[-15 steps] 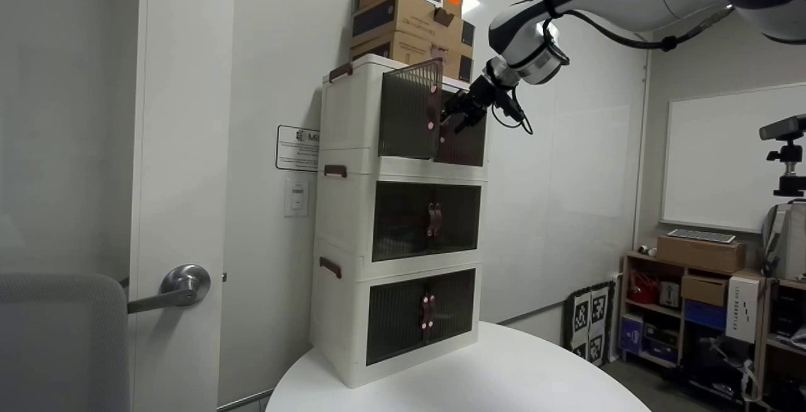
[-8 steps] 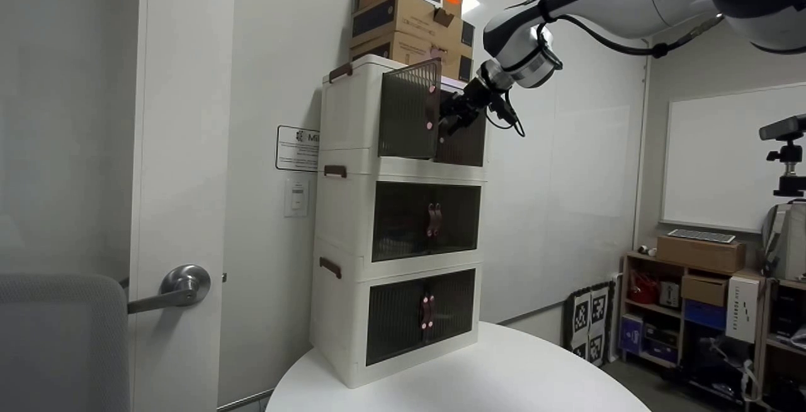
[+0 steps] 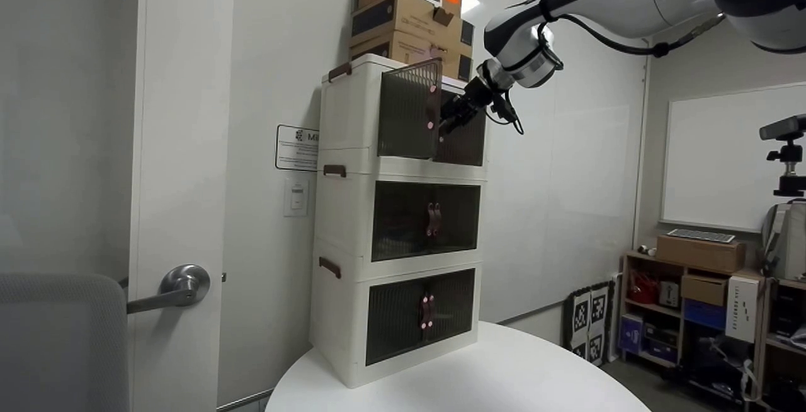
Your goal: Open the top left and right cabinet doors
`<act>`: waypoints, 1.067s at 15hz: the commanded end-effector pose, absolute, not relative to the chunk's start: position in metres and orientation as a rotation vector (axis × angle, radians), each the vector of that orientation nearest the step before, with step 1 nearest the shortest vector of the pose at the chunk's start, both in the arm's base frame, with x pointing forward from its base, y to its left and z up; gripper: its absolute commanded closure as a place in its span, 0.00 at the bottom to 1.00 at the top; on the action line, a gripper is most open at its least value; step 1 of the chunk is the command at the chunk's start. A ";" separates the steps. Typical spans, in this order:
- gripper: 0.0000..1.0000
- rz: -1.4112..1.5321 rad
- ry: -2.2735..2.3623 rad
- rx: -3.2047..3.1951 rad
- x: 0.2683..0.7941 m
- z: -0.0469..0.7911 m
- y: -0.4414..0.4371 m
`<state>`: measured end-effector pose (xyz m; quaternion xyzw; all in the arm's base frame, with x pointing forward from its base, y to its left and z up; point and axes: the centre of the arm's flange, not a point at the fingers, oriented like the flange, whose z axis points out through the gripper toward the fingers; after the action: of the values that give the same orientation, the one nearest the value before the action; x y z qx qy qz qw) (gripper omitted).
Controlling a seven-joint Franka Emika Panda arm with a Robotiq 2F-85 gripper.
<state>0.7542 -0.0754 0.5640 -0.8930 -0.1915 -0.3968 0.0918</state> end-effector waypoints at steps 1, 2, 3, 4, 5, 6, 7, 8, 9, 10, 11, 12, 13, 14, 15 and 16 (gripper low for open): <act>0.43 -1.283 -0.643 -2.586 0.750 0.574 -0.065; 0.47 -1.297 -0.651 -2.583 0.750 0.575 -0.066; 0.53 -1.313 -0.661 -2.571 0.749 0.577 -0.064; 0.52 -1.323 -0.670 -2.555 0.749 0.579 -0.060; 0.53 -1.333 -0.682 -2.541 0.749 0.580 -0.056; 0.57 -1.338 -0.683 -2.540 0.749 0.579 -0.056; 0.59 -1.339 -0.685 -2.534 0.749 0.578 -0.056; 0.69 -1.344 -0.683 -2.536 0.748 0.578 -0.056; 0.83 -1.341 -0.672 -2.535 0.748 0.578 -0.057; 0.85 -1.343 -0.655 -2.542 0.747 0.577 -0.058; 0.92 -1.345 -0.630 -2.548 0.746 0.578 -0.061; 0.99 -1.349 -0.581 -2.560 0.745 0.578 -0.063; 1.00 -1.350 -0.527 -2.576 0.742 0.577 -0.065; 1.00 -1.353 -0.478 -2.585 0.740 0.576 -0.064; 0.97 -1.357 -0.438 -2.592 0.737 0.575 -0.064; 0.98 -1.362 -0.393 -2.604 0.734 0.574 -0.063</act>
<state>0.7522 -0.0767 0.5673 -0.8757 -0.1705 -0.4432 0.0874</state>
